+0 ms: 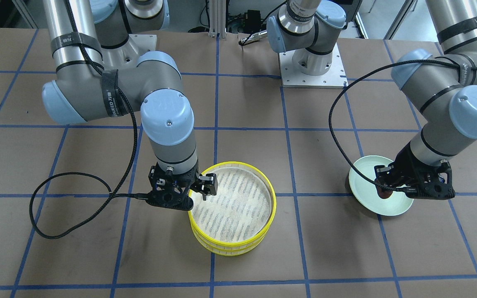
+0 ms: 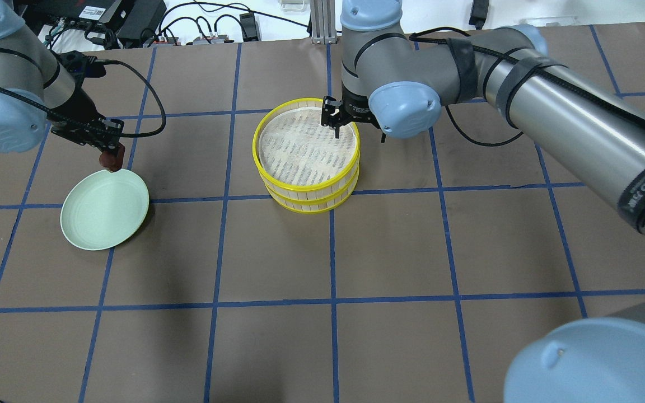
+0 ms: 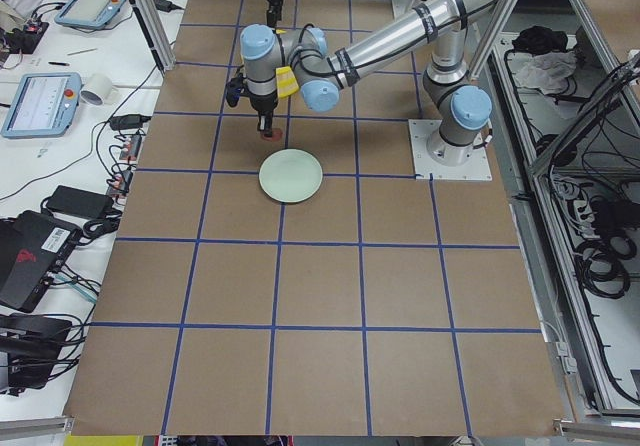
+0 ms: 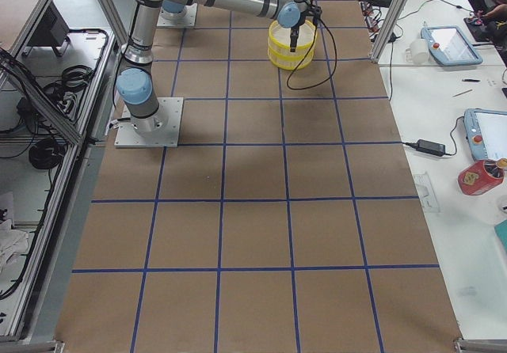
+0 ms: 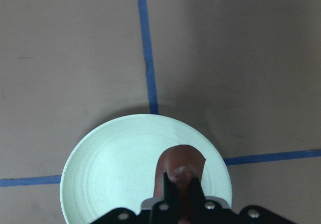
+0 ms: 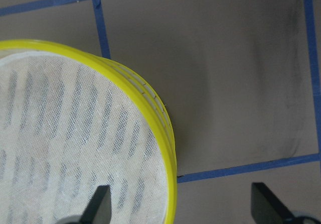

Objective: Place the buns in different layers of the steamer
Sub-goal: 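Carry the brown bun toward the steamer while the right gripper releases the tier and withdraws, then lower the brown bun into the top tier and open the left gripper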

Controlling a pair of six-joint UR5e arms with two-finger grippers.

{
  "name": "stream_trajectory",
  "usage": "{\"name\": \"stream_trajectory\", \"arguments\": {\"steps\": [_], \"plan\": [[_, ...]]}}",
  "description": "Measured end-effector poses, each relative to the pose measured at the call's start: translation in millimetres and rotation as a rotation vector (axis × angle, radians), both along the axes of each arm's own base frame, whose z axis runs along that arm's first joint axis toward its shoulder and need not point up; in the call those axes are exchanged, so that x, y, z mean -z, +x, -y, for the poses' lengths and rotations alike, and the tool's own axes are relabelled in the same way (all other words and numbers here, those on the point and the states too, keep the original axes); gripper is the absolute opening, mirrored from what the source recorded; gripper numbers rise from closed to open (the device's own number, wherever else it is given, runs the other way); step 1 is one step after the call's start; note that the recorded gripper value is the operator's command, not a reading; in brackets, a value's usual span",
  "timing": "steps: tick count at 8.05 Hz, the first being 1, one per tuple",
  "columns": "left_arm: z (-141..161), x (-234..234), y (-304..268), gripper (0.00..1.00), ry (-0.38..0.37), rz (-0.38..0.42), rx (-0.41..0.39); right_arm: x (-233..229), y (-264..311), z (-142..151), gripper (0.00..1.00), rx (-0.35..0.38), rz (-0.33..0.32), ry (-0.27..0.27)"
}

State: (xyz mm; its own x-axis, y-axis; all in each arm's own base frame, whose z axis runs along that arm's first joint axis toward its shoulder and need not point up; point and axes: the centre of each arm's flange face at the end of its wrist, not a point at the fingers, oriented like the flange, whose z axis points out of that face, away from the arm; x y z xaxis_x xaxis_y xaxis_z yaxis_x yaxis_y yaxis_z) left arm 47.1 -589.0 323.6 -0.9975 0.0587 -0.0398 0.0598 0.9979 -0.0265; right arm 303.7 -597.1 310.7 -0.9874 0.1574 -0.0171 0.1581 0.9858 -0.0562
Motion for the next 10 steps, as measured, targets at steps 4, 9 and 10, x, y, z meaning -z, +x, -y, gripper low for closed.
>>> {"name": "stream_trajectory", "arguments": {"steps": [4,9,10], "plan": [[-8,-63,-110,0.00,-0.060,-0.074,-0.184,-107,-87,-22,1.00,0.075,0.020,-0.022],[-8,-75,-224,0.00,-0.077,-0.311,-0.362,-184,-179,-111,1.00,0.054,0.018,0.039],[-4,-64,-240,0.00,-0.066,-0.341,-0.355,-184,-180,-115,1.00,0.049,0.018,0.039]]}}
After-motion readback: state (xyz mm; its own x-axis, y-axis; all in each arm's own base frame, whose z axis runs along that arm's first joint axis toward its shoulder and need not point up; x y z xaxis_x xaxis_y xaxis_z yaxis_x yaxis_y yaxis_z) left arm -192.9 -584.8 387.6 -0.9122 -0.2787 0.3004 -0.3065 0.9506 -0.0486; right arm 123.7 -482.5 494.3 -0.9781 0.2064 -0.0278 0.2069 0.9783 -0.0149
